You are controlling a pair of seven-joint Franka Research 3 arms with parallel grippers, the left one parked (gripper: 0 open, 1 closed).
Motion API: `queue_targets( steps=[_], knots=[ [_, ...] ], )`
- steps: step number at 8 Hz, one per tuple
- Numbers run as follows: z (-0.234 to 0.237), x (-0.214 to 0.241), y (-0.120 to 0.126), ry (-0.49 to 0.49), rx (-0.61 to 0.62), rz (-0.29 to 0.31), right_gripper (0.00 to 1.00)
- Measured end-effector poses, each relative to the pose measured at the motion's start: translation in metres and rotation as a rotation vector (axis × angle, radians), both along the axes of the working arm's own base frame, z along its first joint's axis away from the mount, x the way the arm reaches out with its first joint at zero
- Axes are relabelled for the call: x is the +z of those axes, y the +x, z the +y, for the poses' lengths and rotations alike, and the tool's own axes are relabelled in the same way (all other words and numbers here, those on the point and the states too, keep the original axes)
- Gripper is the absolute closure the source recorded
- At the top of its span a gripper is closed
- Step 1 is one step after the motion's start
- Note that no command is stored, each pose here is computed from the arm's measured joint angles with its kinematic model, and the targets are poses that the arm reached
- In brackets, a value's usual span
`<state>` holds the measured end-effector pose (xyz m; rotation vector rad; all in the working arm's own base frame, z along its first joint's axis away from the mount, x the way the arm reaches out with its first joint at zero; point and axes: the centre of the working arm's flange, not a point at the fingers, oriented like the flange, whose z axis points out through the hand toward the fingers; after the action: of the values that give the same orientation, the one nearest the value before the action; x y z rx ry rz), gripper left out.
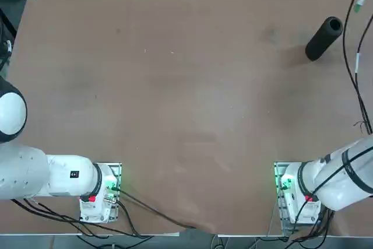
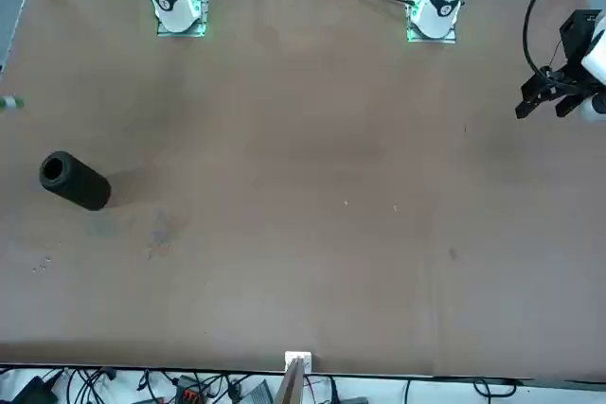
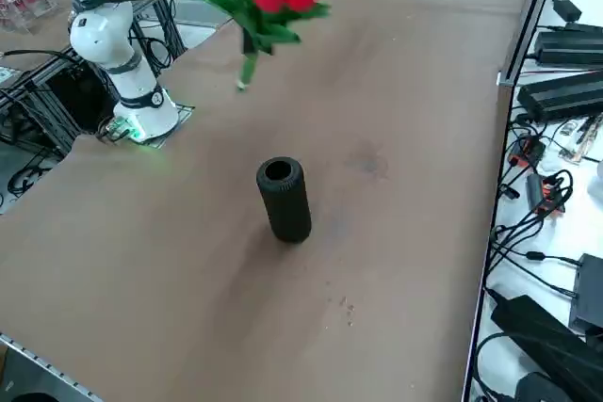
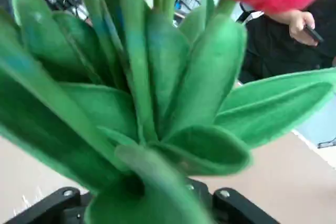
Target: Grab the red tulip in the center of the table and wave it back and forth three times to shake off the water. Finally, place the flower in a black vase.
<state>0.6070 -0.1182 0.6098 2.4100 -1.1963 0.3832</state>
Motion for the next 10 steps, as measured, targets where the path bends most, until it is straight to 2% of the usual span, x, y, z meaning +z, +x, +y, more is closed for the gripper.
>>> queue_targets(
  steps=[2,4,6,10],
  knots=[
    [-0.007,-0.063,0.02,-0.059,-0.121,-0.077,0.85],
    [-0.014,-0.108,0.018,-0.109,-0.203,-0.119,0.85],
    [-0.009,-0.124,0.016,-0.13,-0.273,-0.155,0.85],
    [0.014,-0.172,0.004,-0.238,-0.381,-0.212,0.85]
  ],
)
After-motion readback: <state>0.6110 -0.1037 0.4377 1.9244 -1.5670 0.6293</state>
